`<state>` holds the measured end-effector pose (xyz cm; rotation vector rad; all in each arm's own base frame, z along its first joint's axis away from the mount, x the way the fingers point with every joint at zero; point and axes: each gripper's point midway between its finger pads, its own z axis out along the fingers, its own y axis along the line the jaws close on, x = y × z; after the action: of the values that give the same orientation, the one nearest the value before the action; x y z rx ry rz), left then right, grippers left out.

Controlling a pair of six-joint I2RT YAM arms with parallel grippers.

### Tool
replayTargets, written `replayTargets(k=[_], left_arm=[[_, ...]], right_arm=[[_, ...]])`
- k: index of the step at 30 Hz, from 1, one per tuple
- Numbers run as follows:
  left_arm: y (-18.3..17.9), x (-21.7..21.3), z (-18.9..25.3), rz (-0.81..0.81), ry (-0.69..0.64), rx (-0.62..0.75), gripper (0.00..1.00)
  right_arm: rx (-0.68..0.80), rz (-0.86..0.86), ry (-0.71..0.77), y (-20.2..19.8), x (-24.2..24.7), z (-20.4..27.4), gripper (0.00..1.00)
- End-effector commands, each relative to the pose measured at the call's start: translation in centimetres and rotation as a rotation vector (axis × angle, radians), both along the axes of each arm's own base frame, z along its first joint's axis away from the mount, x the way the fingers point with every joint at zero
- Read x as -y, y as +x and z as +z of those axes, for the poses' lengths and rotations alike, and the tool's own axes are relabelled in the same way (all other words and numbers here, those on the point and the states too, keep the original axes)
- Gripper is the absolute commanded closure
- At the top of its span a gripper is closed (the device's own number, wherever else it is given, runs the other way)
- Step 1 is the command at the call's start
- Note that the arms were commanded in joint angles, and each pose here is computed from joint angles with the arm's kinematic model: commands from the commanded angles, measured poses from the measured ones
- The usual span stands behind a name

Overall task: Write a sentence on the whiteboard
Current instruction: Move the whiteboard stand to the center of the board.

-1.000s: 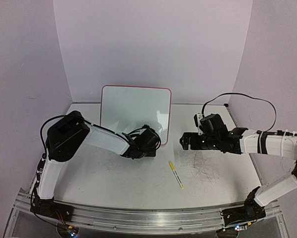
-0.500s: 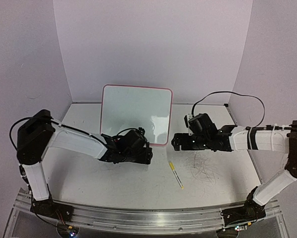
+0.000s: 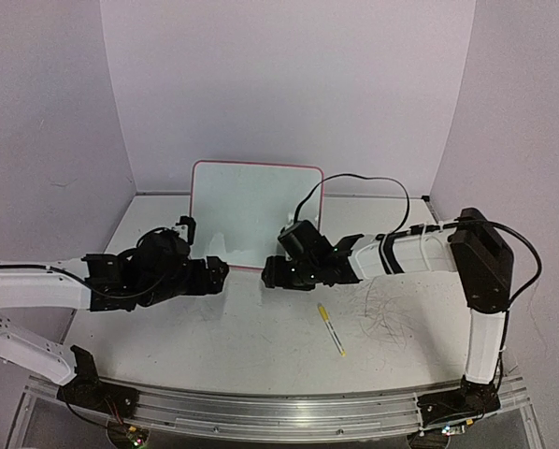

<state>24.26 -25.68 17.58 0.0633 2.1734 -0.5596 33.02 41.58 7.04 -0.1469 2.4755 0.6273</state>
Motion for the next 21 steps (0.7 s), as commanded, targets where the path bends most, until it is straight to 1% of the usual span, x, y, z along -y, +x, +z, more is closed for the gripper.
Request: replayTargets(k=[1, 9, 15, 21], left_arm=[[-0.6, -2.0, 0.5, 0.044, -0.034, 0.014, 0.12], [-1.0, -2.4, 0.8, 0.029, -0.045, 0.026, 0.12], [-1.4, -2.7, 1.4, 0.02, -0.071, 0.035, 0.12], [-1.9, -3.3, 2.2, 0.012, -0.108, 0.055, 0.11]], right_arm=[[0.023, -0.093, -0.01, 2.2, -0.1, -0.1, 0.36], [0.046, -0.125, -0.104, 3.8, -0.4, -2.4, 0.36], [0.08, -0.167, -0.18, 5.3, -0.3, -3.3, 0.39], [0.102, -0.193, -0.227, 6.0, 0.1, -3.7, 0.47]])
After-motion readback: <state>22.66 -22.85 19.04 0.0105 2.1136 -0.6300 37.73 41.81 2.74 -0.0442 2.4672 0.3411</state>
